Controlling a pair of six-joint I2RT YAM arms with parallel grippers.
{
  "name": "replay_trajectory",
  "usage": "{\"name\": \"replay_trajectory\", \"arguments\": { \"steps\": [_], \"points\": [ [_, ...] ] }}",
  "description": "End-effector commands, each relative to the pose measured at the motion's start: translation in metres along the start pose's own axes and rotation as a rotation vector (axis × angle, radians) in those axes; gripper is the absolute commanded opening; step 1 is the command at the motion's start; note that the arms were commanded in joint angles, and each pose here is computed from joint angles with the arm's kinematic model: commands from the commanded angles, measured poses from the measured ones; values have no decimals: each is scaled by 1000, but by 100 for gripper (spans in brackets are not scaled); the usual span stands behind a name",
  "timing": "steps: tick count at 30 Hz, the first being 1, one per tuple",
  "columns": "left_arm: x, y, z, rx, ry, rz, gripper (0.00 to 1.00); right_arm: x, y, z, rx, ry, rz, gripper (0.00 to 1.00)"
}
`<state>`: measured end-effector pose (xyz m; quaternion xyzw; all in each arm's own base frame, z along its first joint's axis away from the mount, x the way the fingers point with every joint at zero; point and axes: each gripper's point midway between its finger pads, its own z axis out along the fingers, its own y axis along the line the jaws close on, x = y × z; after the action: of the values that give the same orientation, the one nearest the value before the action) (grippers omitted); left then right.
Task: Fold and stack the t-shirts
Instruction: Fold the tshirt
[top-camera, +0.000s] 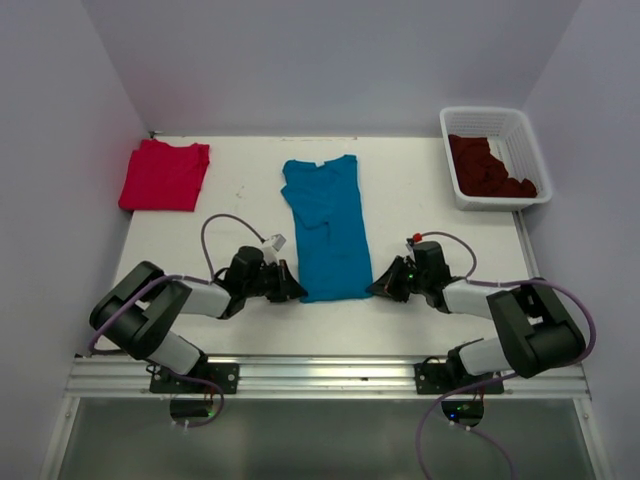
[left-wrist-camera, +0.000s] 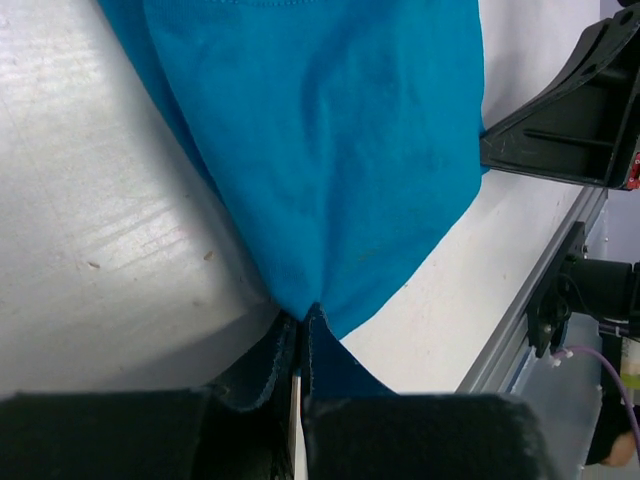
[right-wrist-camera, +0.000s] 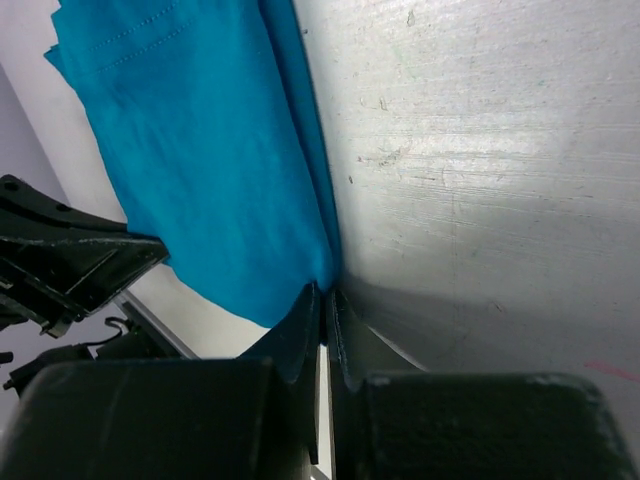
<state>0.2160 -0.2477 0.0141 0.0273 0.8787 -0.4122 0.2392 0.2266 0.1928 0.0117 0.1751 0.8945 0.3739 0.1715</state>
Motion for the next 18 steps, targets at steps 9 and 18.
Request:
{"name": "replay_trajectory", "arguments": {
  "steps": [9,18],
  "points": [
    [49,-1,-45,-28,147,-32,0,22,-4,-38,62,39,-32,0],
    [42,-39,-97,13,81,-57,0,27,51,-103,-51,10,-141,0]
  ]
}}
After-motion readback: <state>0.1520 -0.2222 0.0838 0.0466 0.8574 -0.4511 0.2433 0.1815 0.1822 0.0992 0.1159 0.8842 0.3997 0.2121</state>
